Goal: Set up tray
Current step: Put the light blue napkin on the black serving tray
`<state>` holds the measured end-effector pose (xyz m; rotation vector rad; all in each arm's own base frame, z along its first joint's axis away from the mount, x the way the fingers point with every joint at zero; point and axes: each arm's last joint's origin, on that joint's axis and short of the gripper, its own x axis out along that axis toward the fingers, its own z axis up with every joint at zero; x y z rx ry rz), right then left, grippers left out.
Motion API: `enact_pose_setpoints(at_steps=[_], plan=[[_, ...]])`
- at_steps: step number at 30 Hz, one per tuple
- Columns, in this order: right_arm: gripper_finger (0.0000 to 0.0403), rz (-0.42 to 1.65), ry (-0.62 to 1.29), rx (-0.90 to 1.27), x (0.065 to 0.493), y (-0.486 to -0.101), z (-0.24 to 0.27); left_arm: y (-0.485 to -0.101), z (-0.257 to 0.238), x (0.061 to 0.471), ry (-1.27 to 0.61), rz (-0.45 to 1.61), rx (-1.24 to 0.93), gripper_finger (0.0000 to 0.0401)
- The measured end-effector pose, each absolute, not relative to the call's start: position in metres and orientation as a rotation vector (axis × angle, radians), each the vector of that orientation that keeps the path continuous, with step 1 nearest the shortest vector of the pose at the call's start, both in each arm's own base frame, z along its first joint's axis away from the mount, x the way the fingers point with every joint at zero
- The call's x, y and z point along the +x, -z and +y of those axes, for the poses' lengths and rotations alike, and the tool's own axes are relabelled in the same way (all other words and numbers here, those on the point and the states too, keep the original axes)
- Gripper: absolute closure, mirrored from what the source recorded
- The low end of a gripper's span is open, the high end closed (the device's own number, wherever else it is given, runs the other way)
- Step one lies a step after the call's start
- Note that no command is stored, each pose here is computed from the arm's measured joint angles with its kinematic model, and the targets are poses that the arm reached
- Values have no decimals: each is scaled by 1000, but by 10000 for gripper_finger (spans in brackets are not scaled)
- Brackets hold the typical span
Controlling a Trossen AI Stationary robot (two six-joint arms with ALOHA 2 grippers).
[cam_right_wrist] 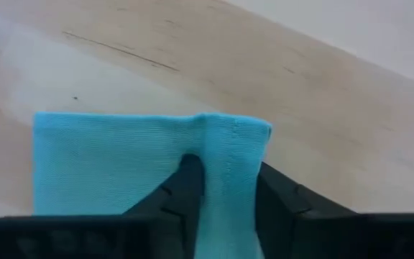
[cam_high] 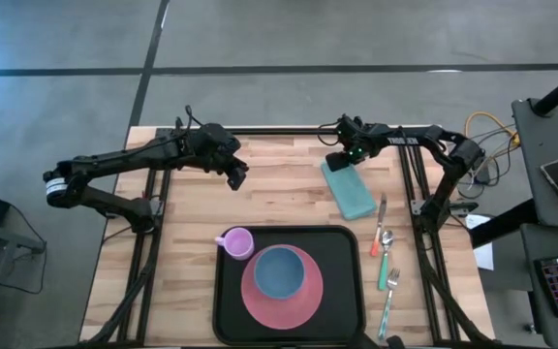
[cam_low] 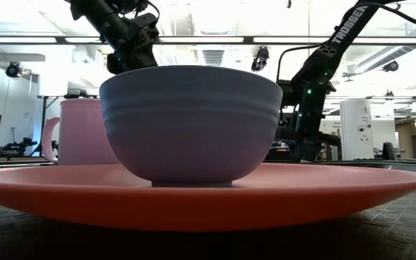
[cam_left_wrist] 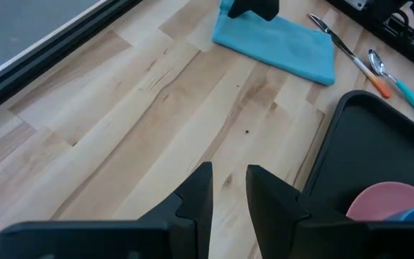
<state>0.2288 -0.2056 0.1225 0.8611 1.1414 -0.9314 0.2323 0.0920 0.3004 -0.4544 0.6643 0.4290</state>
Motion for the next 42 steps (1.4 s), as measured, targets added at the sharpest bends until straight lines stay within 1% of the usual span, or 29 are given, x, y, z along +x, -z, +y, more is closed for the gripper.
enact_pose_setpoints(at_steps=[7,12,16,20,22,28,33,38,42], plan=[[382,1140,904,861,229,-122,-205,-300,92,232,-427,665,-449,335],[391,1127,877,881,230,-125,-205,-300,92,232,-421,669,-433,335],[392,1092,844,918,228,-138,-201,-300,92,232,-414,673,-413,335],[393,993,831,941,225,-170,-196,-300,92,232,-411,674,-405,335],[393,979,829,958,218,-184,-190,-300,92,232,-404,678,-387,335],[394,896,832,990,197,-236,-156,-300,92,232,-381,689,-325,335],[394,703,822,1054,175,-279,-123,-294,92,232,-370,701,-291,335],[394,586,761,1131,151,-307,-87,-283,92,231,-367,720,-287,335],[394,603,667,1216,136,-318,-57,-277,91,230,-367,734,-290,335]])
